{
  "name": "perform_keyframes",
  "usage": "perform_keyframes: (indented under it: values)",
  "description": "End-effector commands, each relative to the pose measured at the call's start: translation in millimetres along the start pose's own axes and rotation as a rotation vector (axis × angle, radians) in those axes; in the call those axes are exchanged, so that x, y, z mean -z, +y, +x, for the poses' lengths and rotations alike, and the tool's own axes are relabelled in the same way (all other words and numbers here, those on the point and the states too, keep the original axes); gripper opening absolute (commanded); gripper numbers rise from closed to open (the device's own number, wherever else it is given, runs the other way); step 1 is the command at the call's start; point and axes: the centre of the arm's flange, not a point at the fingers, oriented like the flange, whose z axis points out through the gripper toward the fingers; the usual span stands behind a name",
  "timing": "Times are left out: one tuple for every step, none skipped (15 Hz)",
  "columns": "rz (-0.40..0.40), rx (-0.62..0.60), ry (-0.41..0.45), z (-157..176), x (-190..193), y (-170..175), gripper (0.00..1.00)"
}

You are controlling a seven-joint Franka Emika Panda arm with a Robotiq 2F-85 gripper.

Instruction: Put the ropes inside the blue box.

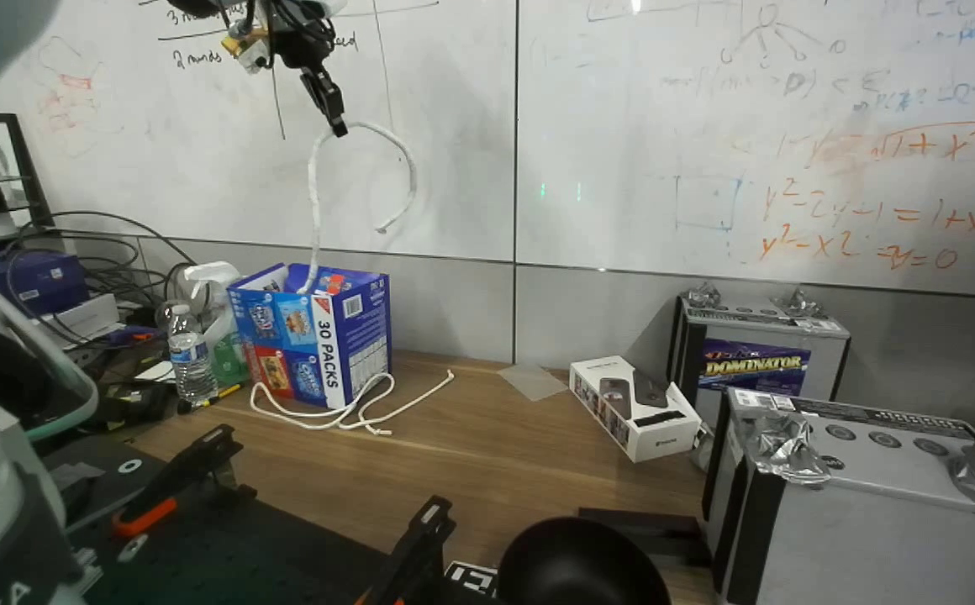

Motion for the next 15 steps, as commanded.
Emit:
perform_keyframes:
  values:
    - [-0.036,0.006,0.029,-30,-19,-5,0.03]
    - [-0.048,0.016,0.029,-39,-23,-7,0.03]
    - [-0.057,0.028,0.025,-47,-26,-8,0.03]
    - [-0.069,0.044,0.021,-55,-30,-8,0.03]
    - [-0.084,0.059,0.020,-62,-35,-8,0.03]
    - [-0.097,0.070,0.016,-68,-37,-9,0.03]
    - [-0.109,0.083,0.013,-75,-38,-9,0.03]
    - [-0.119,0.092,0.011,-81,-39,-10,0.03]
    - [-0.133,0.105,0.007,-87,-39,-10,0.03]
    - [-0.146,0.117,0.004,-92,-37,-11,0.03]
    - [-0.164,0.132,-0.006,-98,-38,-11,0.03]
    - [-0.174,0.141,-0.017,-102,-36,-12,0.03]
    - [-0.185,0.147,-0.037,-106,-37,-11,0.03]
    - [-0.192,0.151,-0.050,-109,-38,-11,0.03]
    - [-0.196,0.151,-0.065,-110,-39,-11,0.03]
